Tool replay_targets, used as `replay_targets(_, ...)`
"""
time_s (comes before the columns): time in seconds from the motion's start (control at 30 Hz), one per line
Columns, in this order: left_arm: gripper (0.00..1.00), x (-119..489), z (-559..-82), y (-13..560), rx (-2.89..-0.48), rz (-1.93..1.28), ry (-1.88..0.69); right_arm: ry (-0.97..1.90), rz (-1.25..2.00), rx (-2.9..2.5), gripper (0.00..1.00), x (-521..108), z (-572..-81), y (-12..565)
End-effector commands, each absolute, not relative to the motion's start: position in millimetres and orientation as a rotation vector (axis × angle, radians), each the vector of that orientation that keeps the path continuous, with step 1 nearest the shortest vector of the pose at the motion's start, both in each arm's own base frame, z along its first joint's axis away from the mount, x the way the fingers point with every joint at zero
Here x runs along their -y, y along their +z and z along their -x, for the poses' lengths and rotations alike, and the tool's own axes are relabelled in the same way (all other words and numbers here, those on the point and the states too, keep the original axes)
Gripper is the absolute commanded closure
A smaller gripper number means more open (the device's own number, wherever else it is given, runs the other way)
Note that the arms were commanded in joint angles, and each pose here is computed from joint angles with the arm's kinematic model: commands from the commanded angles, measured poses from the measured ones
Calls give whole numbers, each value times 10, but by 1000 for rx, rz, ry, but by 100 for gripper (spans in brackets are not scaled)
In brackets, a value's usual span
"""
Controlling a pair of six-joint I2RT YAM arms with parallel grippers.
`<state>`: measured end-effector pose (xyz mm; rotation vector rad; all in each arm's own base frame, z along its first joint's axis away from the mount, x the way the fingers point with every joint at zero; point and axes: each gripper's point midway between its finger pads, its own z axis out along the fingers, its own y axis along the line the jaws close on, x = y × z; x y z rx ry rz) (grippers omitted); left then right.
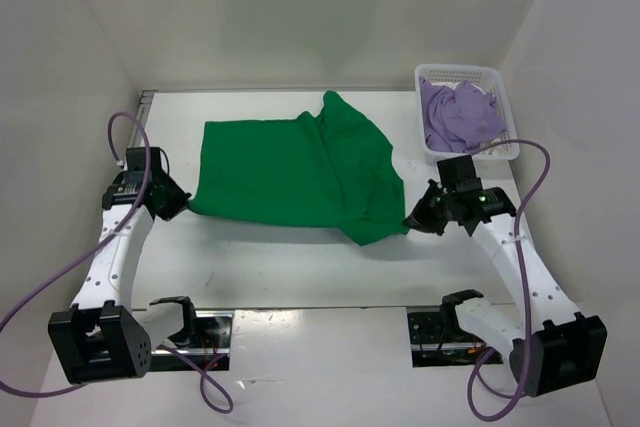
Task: Fold and stack the t-shirts
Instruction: Flatten out the tshirt, then fold the flattened tshirt in 1/3 of the way
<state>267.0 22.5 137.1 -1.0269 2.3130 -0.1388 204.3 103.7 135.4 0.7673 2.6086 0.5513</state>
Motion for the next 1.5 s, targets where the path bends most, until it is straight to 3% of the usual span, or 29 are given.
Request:
replay_targets(0.0, 100, -227, -2600, 1493, -2359, 975, -116, 603, -728, -2474, 100, -1094, -2404, 1798)
replay_targets(0.23, 100, -387, -2804, 1485, -2302, 987, -108, 548, -647, -2457, 100, -1179, -3159, 1729)
replay_targets(0.47, 100, -480, -3316, 1207, -2271, 1009, -158, 397, -608, -2483, 100, -1160, -3886, 1425)
replay_targets(0.9, 100, -555, -3937, 983, -2301, 995, -99, 340, -582, -2463, 100, -1292, -4898, 1184)
replay_targets(1.03, 96, -590, -4087, 823, -2341, 982, -57, 320, -587, -2437, 100, -1305, -5159, 1139)
replay_targets(1.13, 79, -574, -4122, 677, -2365, 985, -66, 301, -581, -2445, 97, -1297, -5213, 1050)
replay_targets(1.17, 70, -572, -4115, 655, -2365, 985, -66, 301, -581, -2445, 93, -1297, -5213, 1050)
replay_targets(1.2, 51, -568, -4087, 684, -2360, 983, -68, 306, -579, -2435, 90, -1302, -5236, 1063)
replay_targets(1.33, 25, -557, -4021, 1024, -2283, 956, -91, 351, -562, -2398, 66, -1336, -5227, 1283)
replay_targets(1.47, 25, -518, -3683, 1199, -2265, 957, -104, 377, -549, -2287, 52, -1250, -4996, 1803)
